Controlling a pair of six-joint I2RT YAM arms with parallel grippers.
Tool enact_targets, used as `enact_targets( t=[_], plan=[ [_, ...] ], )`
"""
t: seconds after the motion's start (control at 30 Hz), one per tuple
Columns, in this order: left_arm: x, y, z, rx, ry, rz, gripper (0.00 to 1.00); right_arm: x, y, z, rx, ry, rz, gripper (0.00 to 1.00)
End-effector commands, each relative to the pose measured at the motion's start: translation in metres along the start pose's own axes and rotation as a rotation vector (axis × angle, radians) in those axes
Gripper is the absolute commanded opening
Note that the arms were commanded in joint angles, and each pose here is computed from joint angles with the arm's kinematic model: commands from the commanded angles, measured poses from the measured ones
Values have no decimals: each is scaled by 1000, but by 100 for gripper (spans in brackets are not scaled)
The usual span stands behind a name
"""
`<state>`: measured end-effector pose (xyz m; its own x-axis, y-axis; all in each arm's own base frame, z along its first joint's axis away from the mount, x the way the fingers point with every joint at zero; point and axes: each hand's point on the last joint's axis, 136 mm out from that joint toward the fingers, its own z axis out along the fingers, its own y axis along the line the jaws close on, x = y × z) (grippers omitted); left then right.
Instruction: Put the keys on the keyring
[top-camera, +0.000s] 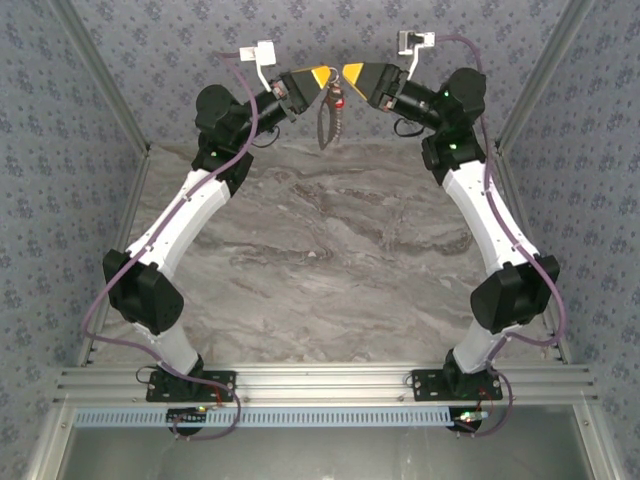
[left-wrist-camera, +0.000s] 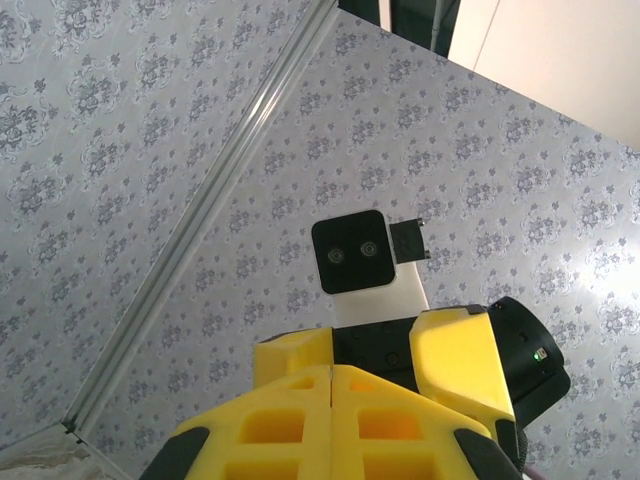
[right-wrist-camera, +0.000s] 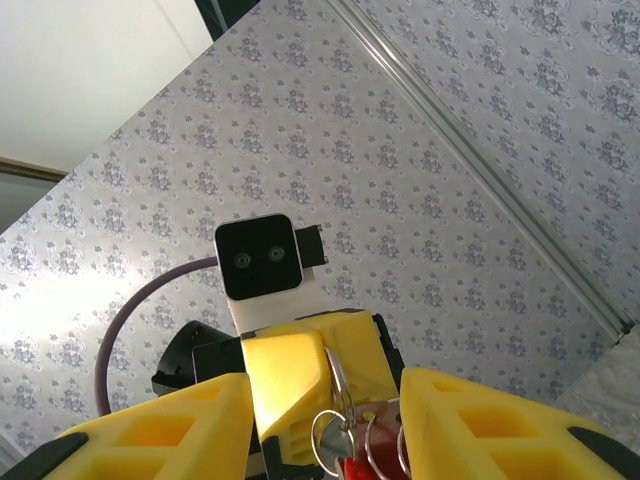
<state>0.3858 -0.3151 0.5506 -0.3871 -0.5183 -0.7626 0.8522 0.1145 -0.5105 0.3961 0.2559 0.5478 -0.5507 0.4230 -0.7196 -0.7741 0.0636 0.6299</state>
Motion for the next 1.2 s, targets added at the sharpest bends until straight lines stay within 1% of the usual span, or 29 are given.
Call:
enact_targets(
  t=[0.0,0.23,0.33,0.37,0.43,0.5,0.57,0.6,0.8,0.83,0.87,1.0,1.07,1.17],
  plan=[
    [-15,-19,1,49,-53,36,0,-7,21,5,-56,-6,-42,44],
    [-14,-19,1,51,-52,36,0,1,21,14,-70,20,-27,43],
    [-13,-18,1,51,-51,34,0,3,22,16,-75,28,-23,40],
    [-14,-18,1,51,-52,35,0,3,23,16,-77,29,-24,38],
    [-14,-19,1,51,-53,36,0,4,24,17,-77,32,-23,30],
    [-14,-19,1,52,-53,36,0,4,23,17,-75,33,-24,19],
    [-14,-20,1,53,-53,35,0,4,23,17,-73,36,-23,6],
    [-14,-19,1,53,-52,35,0,4,23,16,-70,37,-24,1],
    [-14,-19,-1,40,-38,39,0,6,20,10,-35,57,-36,0],
    [-13,-18,-1,30,-27,44,5,7,17,7,-20,69,-41,0],
    [-12,-18,-3,18,-15,54,14,9,15,4,-2,84,-48,0],
    [-8,-16,-11,-29,42,103,34,18,3,-12,67,152,-69,0],
    [-5,-15,-16,-51,79,136,40,26,1,-20,100,196,-99,0],
    [3,-16,-21,-70,142,181,45,40,-5,-30,163,272,-161,0]
  ],
)
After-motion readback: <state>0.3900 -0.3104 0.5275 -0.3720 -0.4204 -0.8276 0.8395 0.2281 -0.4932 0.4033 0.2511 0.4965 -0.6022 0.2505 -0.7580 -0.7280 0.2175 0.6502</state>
